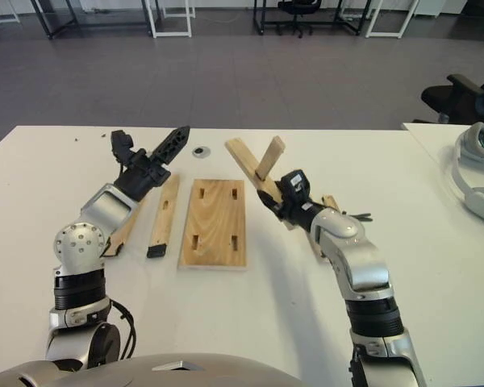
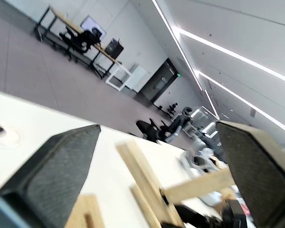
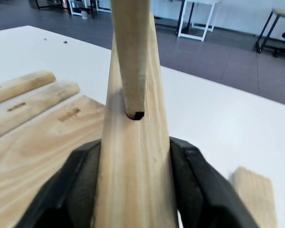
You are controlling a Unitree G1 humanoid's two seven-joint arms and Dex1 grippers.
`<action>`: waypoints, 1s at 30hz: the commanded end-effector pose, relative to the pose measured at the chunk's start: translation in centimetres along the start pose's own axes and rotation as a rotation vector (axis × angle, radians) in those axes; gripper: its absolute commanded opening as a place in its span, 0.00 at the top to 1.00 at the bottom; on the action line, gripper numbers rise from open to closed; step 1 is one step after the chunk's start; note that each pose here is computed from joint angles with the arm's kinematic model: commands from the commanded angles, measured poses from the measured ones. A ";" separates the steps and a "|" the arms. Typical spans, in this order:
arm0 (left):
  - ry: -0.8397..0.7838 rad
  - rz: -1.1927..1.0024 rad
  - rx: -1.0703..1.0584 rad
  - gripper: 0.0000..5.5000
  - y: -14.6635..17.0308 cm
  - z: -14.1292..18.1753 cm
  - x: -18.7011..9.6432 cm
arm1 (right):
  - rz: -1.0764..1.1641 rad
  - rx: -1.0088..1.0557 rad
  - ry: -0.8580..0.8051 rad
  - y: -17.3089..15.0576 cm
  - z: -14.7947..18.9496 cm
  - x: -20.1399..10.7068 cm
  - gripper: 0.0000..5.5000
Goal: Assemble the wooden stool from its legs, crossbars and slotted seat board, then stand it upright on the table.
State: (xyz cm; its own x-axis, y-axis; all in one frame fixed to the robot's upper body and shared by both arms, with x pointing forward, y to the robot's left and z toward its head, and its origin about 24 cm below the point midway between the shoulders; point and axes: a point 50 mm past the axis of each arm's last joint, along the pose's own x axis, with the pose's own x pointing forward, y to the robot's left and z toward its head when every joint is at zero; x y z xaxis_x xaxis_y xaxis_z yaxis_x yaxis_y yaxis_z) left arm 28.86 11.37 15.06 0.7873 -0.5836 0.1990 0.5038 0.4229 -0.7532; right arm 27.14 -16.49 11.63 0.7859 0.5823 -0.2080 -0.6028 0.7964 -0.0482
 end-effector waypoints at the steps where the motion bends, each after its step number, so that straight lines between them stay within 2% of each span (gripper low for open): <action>1: 0.029 -0.030 -0.117 0.19 -1.5 -0.4 1.0 | 0.146 -0.096 -0.133 1.9 3.3 0.5 0.62; 6: 0.029 -0.049 -0.180 0.19 -2.6 -0.5 1.0 | 0.288 -0.103 -0.192 4.0 4.1 0.0 0.62; 14: -0.022 -0.004 -0.210 0.42 -2.2 -0.8 0.1 | 0.316 -0.111 -0.178 4.5 3.8 -0.5 0.62; 24: -0.009 0.076 -0.220 0.72 -1.8 -2.4 -0.8 | 0.333 -0.113 -0.190 5.0 3.7 -0.7 0.62; 29: -0.004 0.121 -0.220 0.81 -1.7 -2.7 -1.5 | 0.351 -0.117 -0.181 5.3 3.5 -0.8 0.62; 30: -0.009 0.129 -0.217 0.81 -1.6 -2.7 -1.7 | 0.356 -0.116 -0.179 5.4 3.5 -0.8 0.55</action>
State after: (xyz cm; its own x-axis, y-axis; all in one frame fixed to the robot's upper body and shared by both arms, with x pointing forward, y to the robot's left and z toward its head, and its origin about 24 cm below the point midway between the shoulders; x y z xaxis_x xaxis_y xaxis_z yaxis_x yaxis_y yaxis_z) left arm 25.95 9.48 14.83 0.8271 -0.5460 0.1332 0.3496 0.3142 -0.8826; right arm 24.09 -12.43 14.08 0.5532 0.8276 -0.0945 -0.8328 0.5467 -0.0875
